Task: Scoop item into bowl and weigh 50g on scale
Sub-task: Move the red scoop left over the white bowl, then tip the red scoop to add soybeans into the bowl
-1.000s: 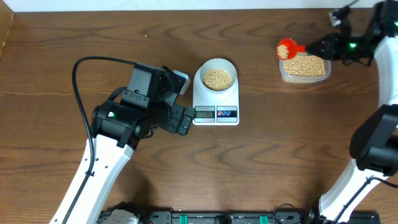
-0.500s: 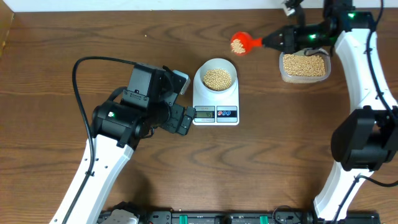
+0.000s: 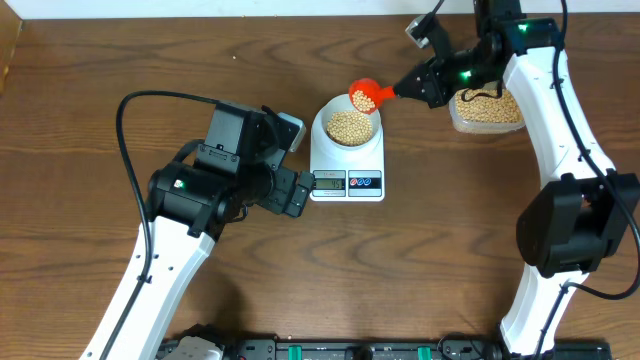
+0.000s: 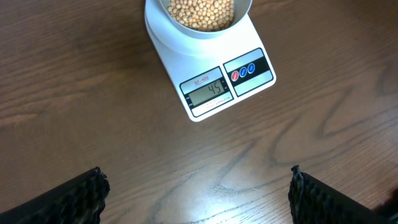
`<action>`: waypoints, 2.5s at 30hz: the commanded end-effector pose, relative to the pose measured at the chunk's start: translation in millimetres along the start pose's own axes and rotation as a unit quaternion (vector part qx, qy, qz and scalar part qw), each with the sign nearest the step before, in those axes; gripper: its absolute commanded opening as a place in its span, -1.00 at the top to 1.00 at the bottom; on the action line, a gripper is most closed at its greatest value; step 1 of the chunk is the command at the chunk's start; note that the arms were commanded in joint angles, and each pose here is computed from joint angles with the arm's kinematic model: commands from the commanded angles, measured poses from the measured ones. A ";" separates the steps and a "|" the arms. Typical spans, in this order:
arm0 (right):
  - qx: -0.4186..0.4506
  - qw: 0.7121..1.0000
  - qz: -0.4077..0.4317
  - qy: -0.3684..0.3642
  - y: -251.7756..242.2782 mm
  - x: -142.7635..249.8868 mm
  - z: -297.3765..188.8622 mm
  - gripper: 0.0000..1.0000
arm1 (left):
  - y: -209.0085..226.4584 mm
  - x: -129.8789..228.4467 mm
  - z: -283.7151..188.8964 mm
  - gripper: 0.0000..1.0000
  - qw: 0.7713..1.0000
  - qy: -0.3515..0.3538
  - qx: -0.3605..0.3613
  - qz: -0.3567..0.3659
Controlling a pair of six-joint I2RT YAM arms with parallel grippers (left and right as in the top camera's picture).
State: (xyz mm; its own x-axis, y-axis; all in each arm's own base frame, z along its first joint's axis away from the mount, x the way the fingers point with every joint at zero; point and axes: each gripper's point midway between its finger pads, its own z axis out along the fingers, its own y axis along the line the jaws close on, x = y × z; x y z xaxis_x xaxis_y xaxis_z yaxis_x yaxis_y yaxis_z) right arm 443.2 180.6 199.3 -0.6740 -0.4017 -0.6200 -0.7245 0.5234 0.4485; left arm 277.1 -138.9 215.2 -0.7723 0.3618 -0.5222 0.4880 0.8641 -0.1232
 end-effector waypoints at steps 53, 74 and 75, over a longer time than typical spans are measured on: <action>0.019 0.994 -0.102 0.023 15.0 -7.8 17.7 0.98 | -0.5 2.0 1.8 -0.89 1.000 0.005 0.005 0.002; 0.007 0.995 -0.101 0.026 27.6 -9.8 26.7 0.98 | -0.5 2.0 1.8 -0.89 1.000 0.005 0.005 0.002; 0.005 0.994 -0.107 0.027 29.5 -9.7 28.1 0.98 | -0.5 2.0 1.8 -0.90 1.000 0.005 0.005 0.002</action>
State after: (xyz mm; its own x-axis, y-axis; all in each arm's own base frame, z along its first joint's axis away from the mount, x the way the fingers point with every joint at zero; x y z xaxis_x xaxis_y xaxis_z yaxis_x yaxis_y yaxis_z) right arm 434.7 209.1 189.2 -0.5435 -0.5483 -0.6355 -0.8298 0.4652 0.3083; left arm 277.1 -138.9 215.2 -0.7723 0.3618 -0.5222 0.4880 0.8641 -0.1232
